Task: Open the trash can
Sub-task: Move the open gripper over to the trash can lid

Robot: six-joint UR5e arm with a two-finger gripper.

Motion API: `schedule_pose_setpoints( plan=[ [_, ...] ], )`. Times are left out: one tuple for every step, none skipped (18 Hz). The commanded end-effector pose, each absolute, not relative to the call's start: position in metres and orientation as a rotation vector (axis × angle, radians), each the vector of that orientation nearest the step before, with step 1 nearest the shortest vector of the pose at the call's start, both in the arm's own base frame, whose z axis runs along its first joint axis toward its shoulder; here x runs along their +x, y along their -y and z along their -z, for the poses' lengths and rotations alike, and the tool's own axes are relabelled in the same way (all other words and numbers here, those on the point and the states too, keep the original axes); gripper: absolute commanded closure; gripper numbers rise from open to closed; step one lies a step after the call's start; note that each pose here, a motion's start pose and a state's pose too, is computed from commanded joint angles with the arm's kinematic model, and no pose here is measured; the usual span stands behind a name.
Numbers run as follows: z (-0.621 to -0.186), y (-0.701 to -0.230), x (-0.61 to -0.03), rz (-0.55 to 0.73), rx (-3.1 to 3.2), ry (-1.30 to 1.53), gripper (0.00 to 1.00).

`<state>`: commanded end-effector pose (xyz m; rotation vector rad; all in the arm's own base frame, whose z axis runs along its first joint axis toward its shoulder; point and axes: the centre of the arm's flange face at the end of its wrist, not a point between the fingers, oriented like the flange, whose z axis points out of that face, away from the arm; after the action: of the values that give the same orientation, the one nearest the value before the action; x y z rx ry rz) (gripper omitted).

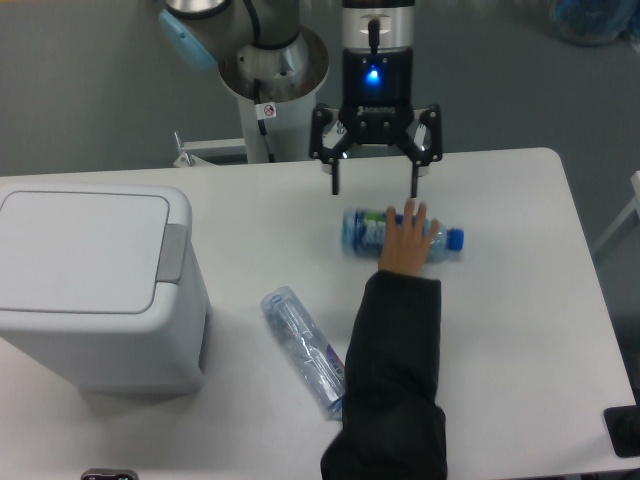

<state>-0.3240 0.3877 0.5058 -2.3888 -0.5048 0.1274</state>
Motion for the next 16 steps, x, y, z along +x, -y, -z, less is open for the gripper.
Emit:
schedule_pose_setpoints(
  plan=[
    [-0.508, -0.394, -0.321, -0.101, -2.376, 0.530, 0.00],
    [-0.508, -0.404, -0.316, -0.067, -2.368, 0.540, 0.00],
    [-0.508, -0.412, -0.314, -0.036, -2.361, 0.551, 0.00],
    [-0.508, -0.422, -0.313, -0.009, -2.355, 0.574, 0.00],
    [-0.507, -0.432, -0.310, 0.018, -2.353, 0.592, 0.00],
    [-0.503, -0.443, -0.304, 0.044, -2.358, 0.593, 0.00],
    [-0.501, -0.452, -0.299, 0.064, -2.363, 0.586, 0.00],
    [-0.499, -0.460, -0.294, 0.083, -2.365, 0.582, 0.00],
    [-0.498, -0.465, -0.289, 0.107, -2.363, 0.581, 0.00],
    [-0.498, -0.467, -0.285, 0.127, -2.359, 0.578, 0.00],
    [-0.497, -0.468, -0.285, 0.144, -2.355, 0.573, 0.00],
    [-0.496, -0.471, -0.283, 0.160, -2.353, 0.567, 0.00],
    [-0.496, -0.473, -0.279, 0.179, -2.348, 0.555, 0.00],
    [-0.496, -0.475, -0.276, 0.188, -2.347, 0.553, 0.00],
    [-0.496, -0.475, -0.275, 0.191, -2.346, 0.551, 0.00],
    [-0.497, -0.476, -0.274, 0.195, -2.346, 0.546, 0.00]
  ],
)
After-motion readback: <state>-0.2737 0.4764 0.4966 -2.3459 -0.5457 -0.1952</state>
